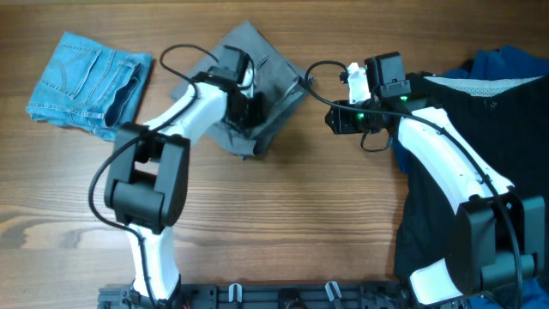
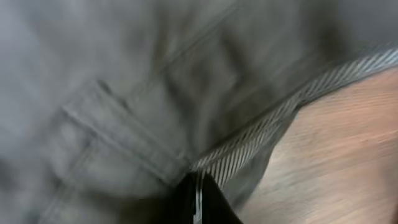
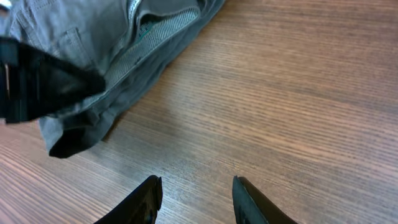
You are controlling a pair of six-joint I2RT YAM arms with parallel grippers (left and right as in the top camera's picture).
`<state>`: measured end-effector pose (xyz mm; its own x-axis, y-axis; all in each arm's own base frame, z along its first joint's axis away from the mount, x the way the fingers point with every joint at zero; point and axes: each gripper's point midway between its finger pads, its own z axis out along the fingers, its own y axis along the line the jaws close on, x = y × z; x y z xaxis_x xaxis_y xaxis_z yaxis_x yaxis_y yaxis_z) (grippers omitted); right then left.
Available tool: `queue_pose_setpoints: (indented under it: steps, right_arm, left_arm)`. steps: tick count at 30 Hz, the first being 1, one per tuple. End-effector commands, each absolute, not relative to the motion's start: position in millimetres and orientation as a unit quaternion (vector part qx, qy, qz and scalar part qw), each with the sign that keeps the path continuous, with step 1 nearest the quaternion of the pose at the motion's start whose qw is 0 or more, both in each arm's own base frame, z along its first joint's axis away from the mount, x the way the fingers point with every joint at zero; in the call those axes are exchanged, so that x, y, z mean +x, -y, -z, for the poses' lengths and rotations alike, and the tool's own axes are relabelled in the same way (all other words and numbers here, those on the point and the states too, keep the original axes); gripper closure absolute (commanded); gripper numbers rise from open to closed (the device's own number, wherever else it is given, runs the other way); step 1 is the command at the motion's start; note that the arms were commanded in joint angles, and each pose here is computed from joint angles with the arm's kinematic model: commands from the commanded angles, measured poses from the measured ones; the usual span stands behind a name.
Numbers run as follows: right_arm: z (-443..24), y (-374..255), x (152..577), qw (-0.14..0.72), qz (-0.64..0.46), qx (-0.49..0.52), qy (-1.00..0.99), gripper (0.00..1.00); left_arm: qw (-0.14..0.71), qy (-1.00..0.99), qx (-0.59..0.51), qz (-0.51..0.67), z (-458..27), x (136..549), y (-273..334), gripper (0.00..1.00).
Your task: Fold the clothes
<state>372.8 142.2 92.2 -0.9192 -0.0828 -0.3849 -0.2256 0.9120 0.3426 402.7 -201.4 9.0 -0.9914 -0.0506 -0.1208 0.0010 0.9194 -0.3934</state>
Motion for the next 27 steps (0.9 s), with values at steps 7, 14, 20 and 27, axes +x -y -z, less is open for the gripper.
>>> queue_pose_setpoints:
  steps: [7, 14, 20, 27]
  right_arm:
    - [-83.0, -138.6, 366.4, 0.163, -0.186, -0.077, -0.966, 0.60]
    - [-91.6, -144.0, 382.8, 0.208, -0.188, -0.122, -0.952, 0.53]
    - [-105.6, -171.8, 415.7, 0.282, -0.240, -0.161, -0.915, 0.17]
    - [-52.0, -208.0, 448.5, 0.306, -0.258, -0.175, -0.900, 0.01]
  left_arm:
    - [-0.112, -0.993, 0.000, 0.044, 6.2, 306.1, 148.3, 0.96]
    - [-0.178, -0.984, 0.017, 0.022, -28.5, 265.7, 132.2, 0.96]
    - [-0.022, -0.997, 0.009, 0.079, -111.0, 289.5, 137.2, 0.68]
    - [0.132, -0.983, -0.007, 0.129, -173.1, 324.7, 130.6, 0.14]
